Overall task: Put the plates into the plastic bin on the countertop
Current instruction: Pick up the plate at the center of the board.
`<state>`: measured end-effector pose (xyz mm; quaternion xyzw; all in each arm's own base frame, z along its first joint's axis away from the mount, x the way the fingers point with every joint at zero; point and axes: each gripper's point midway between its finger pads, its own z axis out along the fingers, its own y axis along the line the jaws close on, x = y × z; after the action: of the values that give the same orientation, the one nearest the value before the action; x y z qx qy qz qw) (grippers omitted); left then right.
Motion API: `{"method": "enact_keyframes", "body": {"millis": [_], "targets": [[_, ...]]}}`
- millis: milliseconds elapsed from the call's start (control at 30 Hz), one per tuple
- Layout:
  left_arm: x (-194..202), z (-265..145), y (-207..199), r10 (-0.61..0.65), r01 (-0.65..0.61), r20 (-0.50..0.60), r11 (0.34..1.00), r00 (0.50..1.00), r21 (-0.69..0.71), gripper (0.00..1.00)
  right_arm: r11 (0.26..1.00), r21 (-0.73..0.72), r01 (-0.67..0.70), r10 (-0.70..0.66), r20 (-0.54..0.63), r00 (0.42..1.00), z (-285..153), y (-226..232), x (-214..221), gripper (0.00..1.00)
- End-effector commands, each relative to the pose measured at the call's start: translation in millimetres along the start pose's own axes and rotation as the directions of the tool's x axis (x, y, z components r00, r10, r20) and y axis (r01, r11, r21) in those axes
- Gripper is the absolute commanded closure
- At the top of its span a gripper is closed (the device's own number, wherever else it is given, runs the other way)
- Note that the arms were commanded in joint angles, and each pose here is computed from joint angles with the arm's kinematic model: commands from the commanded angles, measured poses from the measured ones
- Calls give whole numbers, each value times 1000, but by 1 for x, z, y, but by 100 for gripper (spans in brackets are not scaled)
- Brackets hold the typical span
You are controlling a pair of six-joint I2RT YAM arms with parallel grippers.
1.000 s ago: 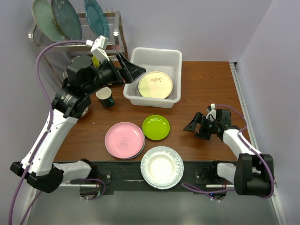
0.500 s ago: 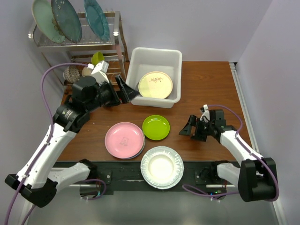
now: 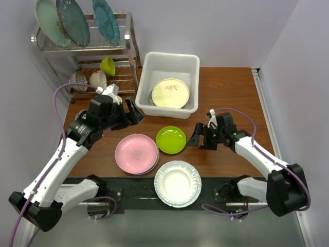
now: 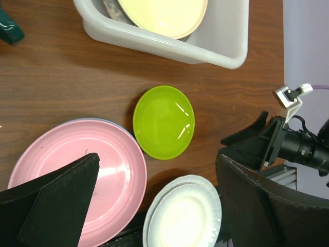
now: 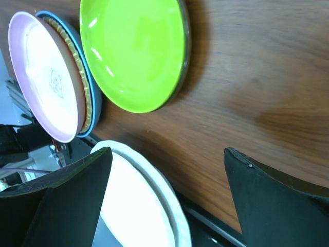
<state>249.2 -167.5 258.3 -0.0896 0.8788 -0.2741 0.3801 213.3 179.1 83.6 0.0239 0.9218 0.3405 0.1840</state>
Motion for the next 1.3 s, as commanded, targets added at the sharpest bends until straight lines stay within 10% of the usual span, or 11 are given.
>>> {"method": "enact_keyframes", "body": {"millis": [0, 833, 1267], "targets": [[6, 5, 26, -12, 11, -6, 997, 1000, -72, 2, 999, -15, 29, -29, 23, 999, 6, 26, -13, 8], [104, 38, 157, -234, 157, -203, 928, 951, -338, 25, 977, -139, 160, -175, -106, 979, 52, 133, 7, 13], [93, 27, 159, -191, 119, -176, 928, 966, -352, 25, 973, -71, 218, -228, -198, 953, 88, 148, 30, 38]]}}
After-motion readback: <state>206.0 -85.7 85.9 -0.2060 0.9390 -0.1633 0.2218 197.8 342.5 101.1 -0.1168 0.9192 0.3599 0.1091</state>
